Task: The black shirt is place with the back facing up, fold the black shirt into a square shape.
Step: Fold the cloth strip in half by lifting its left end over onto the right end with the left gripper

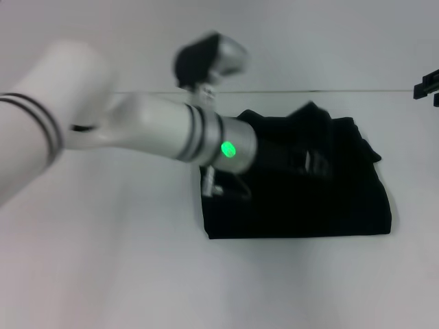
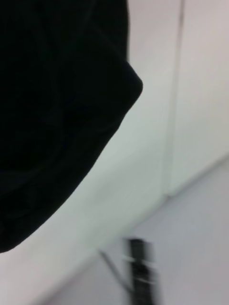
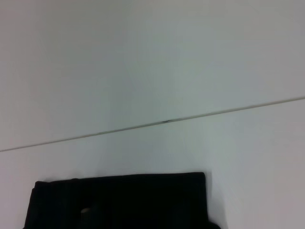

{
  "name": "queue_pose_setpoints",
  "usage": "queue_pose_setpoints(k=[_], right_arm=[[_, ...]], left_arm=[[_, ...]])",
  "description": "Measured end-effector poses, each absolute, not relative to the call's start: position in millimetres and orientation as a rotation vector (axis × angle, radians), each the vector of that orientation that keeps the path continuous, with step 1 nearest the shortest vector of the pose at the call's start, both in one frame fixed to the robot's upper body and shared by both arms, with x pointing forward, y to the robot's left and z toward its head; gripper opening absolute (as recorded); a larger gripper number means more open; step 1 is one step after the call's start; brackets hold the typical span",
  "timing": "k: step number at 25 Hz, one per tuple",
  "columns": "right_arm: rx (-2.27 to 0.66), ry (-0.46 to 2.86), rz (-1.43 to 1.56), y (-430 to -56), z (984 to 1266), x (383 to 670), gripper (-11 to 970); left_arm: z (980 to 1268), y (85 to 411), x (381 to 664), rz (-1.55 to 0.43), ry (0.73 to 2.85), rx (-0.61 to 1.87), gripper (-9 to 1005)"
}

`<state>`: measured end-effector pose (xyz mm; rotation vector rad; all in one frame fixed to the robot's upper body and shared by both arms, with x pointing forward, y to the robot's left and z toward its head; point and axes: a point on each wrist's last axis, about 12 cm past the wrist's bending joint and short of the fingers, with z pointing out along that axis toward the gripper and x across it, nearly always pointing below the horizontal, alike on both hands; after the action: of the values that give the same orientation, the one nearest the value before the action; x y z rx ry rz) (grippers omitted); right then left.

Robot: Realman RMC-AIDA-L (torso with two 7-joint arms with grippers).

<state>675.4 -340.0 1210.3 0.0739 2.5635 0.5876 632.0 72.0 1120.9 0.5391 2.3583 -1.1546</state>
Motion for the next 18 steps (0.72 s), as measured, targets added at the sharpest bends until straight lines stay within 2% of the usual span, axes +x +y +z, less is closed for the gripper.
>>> queue_pose_setpoints(k=[2,5,9,12,14,16,18], right_arm=[[0.074,2.560,0.585,-339.8,1210.6,676.0,476],[0.074,2.556,0.581,-339.6,1210.2,676.7,476],[0.084,2.552,0.572,-342.5,1209.9,676.5,476],[0.084,2.550,0.571,-342.8,1211.2,676.8,476],[0.082,2.549,0.572,-342.2,1211.8,677.1,476],[0.073,2.551,0.574,-340.3,1212.7,677.8,476],[0.060,2.559,0.580,-335.9,1212.3,678.3,476]], left_arm=[[1109.1,60.3,627.9,-1.043,2.356,0.673,68],[1104.0,49.5,623.6,-0.986,2.310,0.806,69],[1120.7,48.6,618.2,-1.133,2.165,0.913,138],[1134.1,63.1,607.5,-1.198,2.056,1.076,208],[1136.3,72.2,600.5,-1.189,2.049,1.151,294],[1134.4,87.8,599.2,-1.181,2.100,1.097,379],[1132.6,111.5,604.2,-1.202,2.165,0.931,453]])
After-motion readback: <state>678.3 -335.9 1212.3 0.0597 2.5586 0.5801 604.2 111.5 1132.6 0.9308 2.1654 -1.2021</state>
